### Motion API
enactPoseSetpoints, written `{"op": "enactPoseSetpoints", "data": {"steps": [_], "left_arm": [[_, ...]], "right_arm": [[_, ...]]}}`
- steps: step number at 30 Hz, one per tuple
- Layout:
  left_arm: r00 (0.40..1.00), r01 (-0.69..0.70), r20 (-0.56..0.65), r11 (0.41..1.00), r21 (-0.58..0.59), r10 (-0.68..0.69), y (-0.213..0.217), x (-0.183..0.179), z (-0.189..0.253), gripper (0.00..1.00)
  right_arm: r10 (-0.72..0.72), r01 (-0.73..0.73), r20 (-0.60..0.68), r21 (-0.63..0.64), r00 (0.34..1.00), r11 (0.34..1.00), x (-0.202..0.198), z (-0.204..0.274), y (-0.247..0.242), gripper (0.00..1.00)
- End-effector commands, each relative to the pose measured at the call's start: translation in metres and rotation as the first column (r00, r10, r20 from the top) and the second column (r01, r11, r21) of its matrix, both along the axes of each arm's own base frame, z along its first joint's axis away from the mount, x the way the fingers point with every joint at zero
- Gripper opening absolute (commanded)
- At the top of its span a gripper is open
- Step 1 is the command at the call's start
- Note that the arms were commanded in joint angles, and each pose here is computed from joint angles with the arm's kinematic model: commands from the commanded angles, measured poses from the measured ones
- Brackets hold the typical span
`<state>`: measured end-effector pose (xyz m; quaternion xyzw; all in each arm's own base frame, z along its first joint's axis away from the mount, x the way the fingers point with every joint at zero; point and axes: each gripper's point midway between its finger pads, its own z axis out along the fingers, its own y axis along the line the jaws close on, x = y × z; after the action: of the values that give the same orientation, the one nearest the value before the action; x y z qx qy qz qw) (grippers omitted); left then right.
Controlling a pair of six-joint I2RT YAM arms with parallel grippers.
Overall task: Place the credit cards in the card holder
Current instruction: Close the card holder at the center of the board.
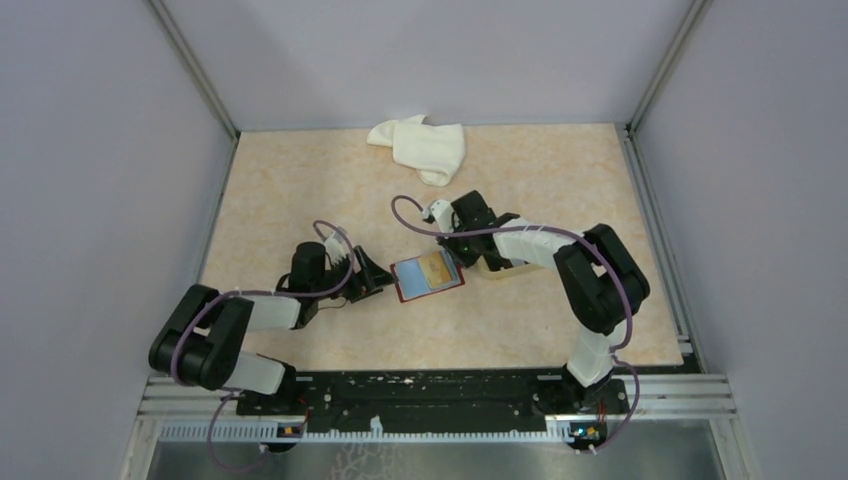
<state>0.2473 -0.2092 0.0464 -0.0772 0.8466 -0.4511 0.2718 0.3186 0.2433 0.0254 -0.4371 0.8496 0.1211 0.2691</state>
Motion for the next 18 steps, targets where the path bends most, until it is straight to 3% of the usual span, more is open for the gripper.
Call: {"op": "enactPoseSetpoints", "data": {"steps": [1, 8, 11, 15, 18], "left_arm": [[0.996, -0.012, -0.083, 1.0, -0.023, 0.01, -0.002, -0.006, -0.011, 0.85], [0.989, -0.006, -0.15, 1.0, 0.027, 0.01, -0.017, -0.013, -0.034, 0.85], [0.987, -0.024, -0.156, 0.998, 0.064, 0.034, -0.02, -0.009, -0.039, 0.98], [0.988, -0.044, -0.143, 0.992, 0.12, 0.061, -0.024, -0.001, -0.039, 0.99], [0.992, -0.037, -0.121, 0.996, 0.077, 0.047, -0.03, 0.001, -0.033, 0.98]], "right_arm": [[-0.015, 0.014, -0.017, -0.049, 1.0, 0.999, 0.001, -0.005, -0.006, 0.15], [-0.009, 0.006, -0.049, -0.058, 0.999, 0.998, -0.003, -0.012, -0.006, 0.15], [-0.006, 0.002, -0.065, -0.059, 0.998, 0.998, -0.006, -0.015, -0.006, 0.15], [-0.001, -0.003, -0.082, -0.051, 0.997, 0.999, -0.008, -0.016, -0.004, 0.14], [0.003, -0.008, -0.095, -0.046, 0.995, 0.999, -0.01, -0.017, -0.003, 0.14]]}}
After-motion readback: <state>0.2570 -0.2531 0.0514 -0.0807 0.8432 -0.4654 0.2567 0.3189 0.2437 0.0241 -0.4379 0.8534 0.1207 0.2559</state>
